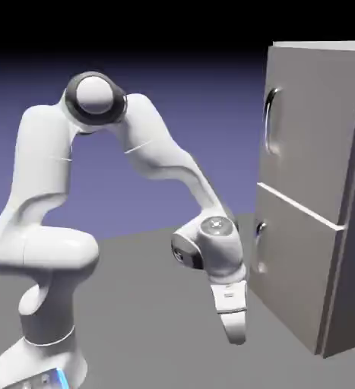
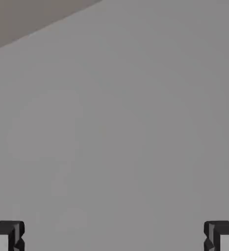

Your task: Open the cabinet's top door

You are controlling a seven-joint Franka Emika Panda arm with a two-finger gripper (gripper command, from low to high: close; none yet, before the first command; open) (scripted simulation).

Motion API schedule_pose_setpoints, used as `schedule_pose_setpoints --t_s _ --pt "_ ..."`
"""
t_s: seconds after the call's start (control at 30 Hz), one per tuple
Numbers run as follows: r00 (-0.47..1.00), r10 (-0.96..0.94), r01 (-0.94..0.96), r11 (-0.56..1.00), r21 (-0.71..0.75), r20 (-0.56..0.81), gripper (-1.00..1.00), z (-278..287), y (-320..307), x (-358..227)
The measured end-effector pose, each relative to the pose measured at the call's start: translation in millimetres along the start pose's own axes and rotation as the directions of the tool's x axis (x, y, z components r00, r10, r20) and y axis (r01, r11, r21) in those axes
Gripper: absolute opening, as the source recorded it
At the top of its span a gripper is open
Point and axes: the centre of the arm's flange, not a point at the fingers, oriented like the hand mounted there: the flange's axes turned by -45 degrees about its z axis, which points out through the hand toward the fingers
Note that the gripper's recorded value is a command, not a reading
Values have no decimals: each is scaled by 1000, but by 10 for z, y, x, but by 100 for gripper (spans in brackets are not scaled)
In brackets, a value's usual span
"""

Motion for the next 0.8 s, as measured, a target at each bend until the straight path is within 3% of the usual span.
schedule_pose_setpoints --t_s 0.4,0.6,0.8 --pt "862 -65 62 998 -22 -503 0 -1151 -381 596" --pt "624 -95 191 981 34 -775 0 -2156 -997 674" --pt "288 -26 386 918 90 -957 0 -3362 -1723 339"
